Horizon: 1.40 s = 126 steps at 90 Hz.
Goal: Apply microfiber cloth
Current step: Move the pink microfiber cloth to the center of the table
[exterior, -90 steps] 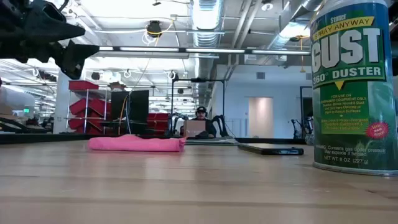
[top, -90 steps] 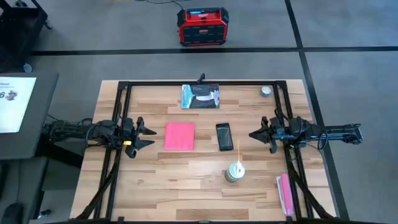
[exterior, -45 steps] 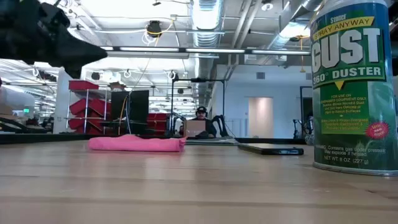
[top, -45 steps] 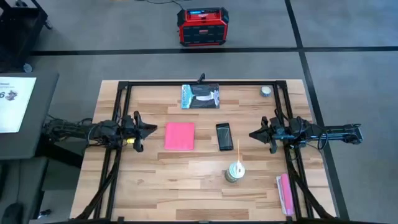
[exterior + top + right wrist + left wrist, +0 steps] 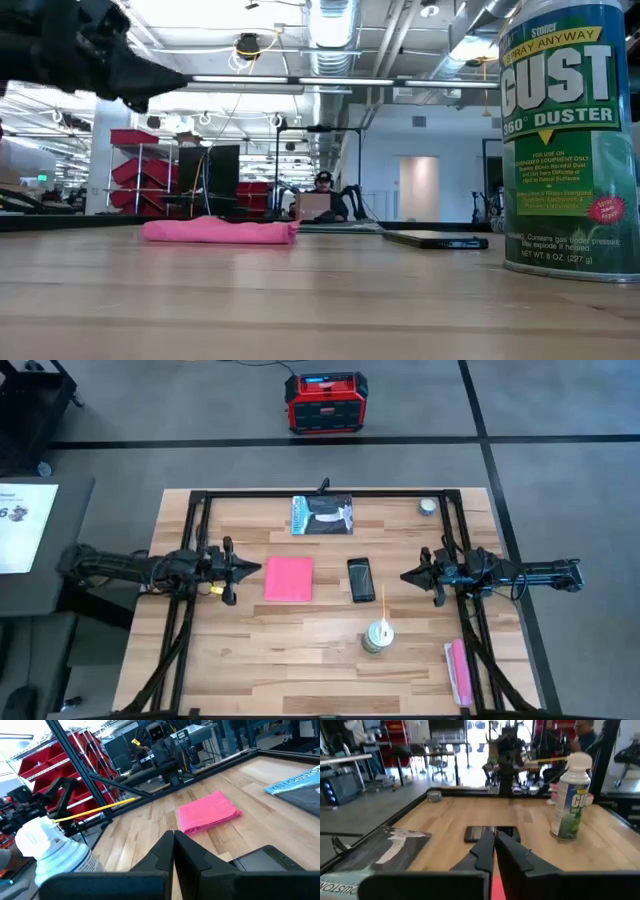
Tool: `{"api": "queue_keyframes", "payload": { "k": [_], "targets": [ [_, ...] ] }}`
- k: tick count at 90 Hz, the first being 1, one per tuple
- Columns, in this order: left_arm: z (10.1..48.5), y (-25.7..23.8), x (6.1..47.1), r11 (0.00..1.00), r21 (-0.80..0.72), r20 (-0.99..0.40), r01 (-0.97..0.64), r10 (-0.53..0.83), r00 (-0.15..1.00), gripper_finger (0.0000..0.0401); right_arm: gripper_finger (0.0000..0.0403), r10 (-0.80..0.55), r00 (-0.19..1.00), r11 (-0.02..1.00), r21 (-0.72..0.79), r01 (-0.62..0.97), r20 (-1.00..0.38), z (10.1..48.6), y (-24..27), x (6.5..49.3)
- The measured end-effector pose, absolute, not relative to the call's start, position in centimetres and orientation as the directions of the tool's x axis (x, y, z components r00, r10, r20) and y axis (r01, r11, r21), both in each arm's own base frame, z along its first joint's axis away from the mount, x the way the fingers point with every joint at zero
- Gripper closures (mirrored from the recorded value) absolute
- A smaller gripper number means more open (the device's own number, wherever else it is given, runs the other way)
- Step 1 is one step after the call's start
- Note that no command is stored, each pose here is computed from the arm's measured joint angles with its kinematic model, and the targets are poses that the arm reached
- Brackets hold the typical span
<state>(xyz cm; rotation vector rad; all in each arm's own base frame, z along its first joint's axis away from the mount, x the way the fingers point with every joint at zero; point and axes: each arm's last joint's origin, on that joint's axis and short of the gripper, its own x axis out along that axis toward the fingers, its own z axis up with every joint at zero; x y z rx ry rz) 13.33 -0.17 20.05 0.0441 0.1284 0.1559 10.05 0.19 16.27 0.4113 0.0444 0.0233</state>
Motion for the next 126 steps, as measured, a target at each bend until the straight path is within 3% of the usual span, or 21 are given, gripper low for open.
{"api": "queue_keyframes", "payload": {
  "k": [16,35,59,71,89,113,126],
  "targets": [
    [22.7,0.1,16.4,0.979,0.136,-0.297,-0.153,0.187,0.936,0.0401,0.0403,0.032,0.999,0.916,0.4,-0.013,-0.039,16.3,0.2,10.0],
    [23.9,0.6,21.1,0.972,0.215,-0.599,-0.09,0.205,0.774,0.0401,0.0403,0.032,0.999,0.916,0.4,-0.014,-0.039,16.3,0.2,10.0],
    [23.9,1.0,27.0,0.968,0.249,-0.766,-0.004,0.2,0.611,0.0401,0.0403,0.032,0.999,0.917,0.399,-0.014,-0.039,16.3,0.2,10.0],
    [23.0,1.2,28.7,0.971,0.237,-0.856,0.015,0.201,0.476,0.0401,0.0403,0.036,0.999,0.947,0.322,-0.023,-0.035,16.4,0.2,10.0],
    [22.0,1.2,30.4,0.977,0.214,-0.922,0.015,0.197,0.334,0.0401,0.0403,0.035,0.999,0.947,0.319,-0.024,-0.03,16.5,0.2,10.0],
    [21.0,1.1,31.6,0.99,0.133,-0.943,0.053,0.11,0.315,0.0399,0.0403,0.034,0.999,0.948,0.319,-0.023,-0.03,16.5,0.2,10.0],
    [20.8,1.2,31.7,0.992,0.125,-0.94,0.03,0.109,0.324,0.0369,0.0403,0.034,0.999,0.948,0.318,-0.023,-0.029,16.5,0.2,10.0]
  ]
}}
